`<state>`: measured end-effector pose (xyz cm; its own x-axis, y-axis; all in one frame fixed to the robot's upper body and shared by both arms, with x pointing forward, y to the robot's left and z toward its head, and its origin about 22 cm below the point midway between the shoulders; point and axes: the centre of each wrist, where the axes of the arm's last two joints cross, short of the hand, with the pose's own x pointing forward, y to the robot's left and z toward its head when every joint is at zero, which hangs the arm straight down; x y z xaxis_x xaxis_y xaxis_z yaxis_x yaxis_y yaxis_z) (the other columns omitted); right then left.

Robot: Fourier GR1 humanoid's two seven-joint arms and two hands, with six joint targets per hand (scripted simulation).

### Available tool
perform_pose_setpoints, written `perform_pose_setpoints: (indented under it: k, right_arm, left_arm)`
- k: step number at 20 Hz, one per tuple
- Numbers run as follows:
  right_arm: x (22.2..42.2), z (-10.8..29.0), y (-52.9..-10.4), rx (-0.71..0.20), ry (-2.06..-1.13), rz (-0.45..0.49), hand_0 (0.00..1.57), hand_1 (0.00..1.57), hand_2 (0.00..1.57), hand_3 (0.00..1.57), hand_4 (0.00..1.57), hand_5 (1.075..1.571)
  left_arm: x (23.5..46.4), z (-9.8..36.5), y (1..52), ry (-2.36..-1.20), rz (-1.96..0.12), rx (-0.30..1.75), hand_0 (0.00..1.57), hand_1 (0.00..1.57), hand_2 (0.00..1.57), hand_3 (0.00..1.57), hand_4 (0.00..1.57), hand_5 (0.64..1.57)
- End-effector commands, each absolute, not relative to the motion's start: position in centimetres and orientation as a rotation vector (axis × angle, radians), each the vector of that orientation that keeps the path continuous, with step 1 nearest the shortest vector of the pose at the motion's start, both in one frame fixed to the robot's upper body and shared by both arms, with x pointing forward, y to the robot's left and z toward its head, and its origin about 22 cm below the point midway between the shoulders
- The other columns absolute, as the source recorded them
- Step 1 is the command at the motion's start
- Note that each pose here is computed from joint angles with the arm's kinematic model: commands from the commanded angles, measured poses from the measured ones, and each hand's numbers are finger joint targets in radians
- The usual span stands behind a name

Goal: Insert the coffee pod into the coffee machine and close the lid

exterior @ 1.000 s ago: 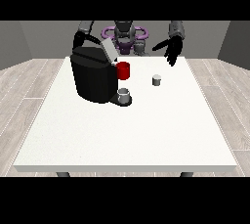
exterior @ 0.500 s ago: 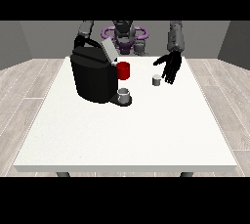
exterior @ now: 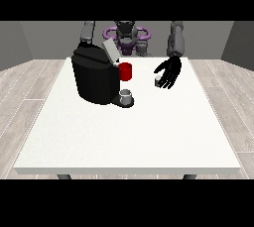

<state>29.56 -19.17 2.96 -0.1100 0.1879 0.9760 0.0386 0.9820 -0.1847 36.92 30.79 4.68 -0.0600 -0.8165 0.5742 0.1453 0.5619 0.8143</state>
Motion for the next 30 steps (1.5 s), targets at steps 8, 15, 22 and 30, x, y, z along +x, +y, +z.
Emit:
perform_pose_setpoints:
  k: [8,15,22,30]
  right_arm:
    - [30.1,1.3,-18.8,-0.173,-1.635,0.152,0.0,0.0,0.0,0.0,0.0,1.571]
    - [30.9,1.0,-19.2,-0.147,-1.572,0.123,0.0,0.0,0.0,0.0,0.0,1.571]
    - [29.1,-3.3,-20.3,-0.178,-1.547,0.085,0.0,0.0,0.0,0.0,0.0,1.571]
    - [30.8,-0.9,-19.8,-0.284,-1.528,0.15,0.0,0.0,0.0,0.0,0.0,1.571]
  left_arm:
    - [37.5,2.4,28.8,-1.33,-1.144,0.759,0.76,0.76,0.95,0.81,0.34,1.571]
    - [37.8,1.4,28.2,-1.168,-1.277,0.759,0.79,0.79,0.96,0.85,0.39,1.571]
    - [38.4,2.2,29.1,-1.232,-1.316,0.713,1.12,1.12,1.2,1.09,0.39,1.571]
    - [40.4,4.3,27.8,-1.411,-1.17,0.574,1.45,1.45,1.43,1.36,0.52,1.571]
